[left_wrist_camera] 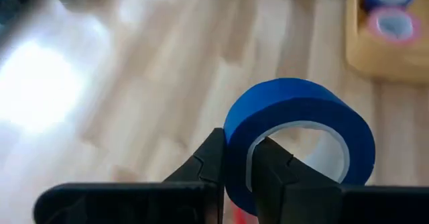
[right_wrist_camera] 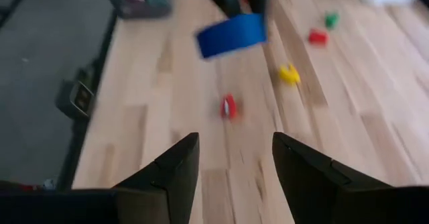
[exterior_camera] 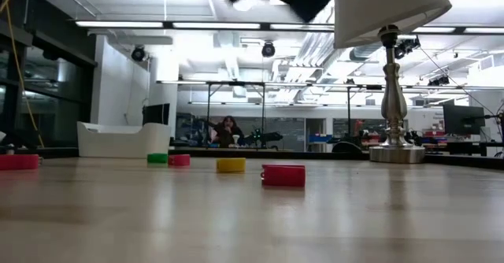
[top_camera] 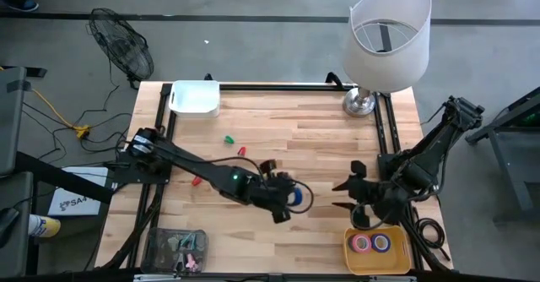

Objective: Pick and place Stapler, Stapler remover, tape
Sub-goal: Put the dark blue tape into the yellow bin

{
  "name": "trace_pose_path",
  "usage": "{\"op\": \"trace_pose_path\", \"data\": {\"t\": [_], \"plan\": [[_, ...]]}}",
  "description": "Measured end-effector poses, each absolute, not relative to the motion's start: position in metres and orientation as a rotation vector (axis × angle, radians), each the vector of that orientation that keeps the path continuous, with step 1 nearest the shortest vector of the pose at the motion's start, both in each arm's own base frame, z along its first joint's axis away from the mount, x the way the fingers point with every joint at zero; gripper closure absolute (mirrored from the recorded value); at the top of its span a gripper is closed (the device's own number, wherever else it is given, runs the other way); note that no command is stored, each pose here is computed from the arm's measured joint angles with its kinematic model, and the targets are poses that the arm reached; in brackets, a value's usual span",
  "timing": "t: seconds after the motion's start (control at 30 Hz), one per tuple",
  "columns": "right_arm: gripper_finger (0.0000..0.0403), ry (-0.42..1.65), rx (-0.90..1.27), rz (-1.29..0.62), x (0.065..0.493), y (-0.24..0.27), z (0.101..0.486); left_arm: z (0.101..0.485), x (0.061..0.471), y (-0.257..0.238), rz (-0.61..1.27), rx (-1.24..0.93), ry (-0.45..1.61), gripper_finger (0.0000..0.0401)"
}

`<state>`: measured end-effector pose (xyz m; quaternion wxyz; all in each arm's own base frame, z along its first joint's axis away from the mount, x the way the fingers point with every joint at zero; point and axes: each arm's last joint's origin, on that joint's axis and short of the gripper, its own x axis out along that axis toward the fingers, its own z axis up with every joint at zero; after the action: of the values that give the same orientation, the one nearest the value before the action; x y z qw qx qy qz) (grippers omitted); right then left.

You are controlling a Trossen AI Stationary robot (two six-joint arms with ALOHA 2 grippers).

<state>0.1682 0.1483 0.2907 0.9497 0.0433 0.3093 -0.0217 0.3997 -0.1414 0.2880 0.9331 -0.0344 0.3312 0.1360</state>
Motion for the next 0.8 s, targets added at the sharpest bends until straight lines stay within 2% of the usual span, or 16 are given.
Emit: {"op": "trace_pose_path", "data": {"t": [0.33, 0.57, 0.8], "plan": [[0.0222, 0.42, -0.005, 0.013, 0.18, 0.156, 0.309, 0.358, 0.406, -0.14, 0.3, 0.152, 0.485, 0.0365], [0.0222, 0.307, -0.021, -0.039, 0.196, 0.146, 0.321, 0.369, 0.411, -0.141, 0.289, 0.211, 0.392, 0.0365], [0.0222, 0.266, 0.015, 0.049, 0.207, 0.139, 0.328, 0.37, 0.41, -0.141, 0.317, 0.225, 0.381, 0.0365]]}}
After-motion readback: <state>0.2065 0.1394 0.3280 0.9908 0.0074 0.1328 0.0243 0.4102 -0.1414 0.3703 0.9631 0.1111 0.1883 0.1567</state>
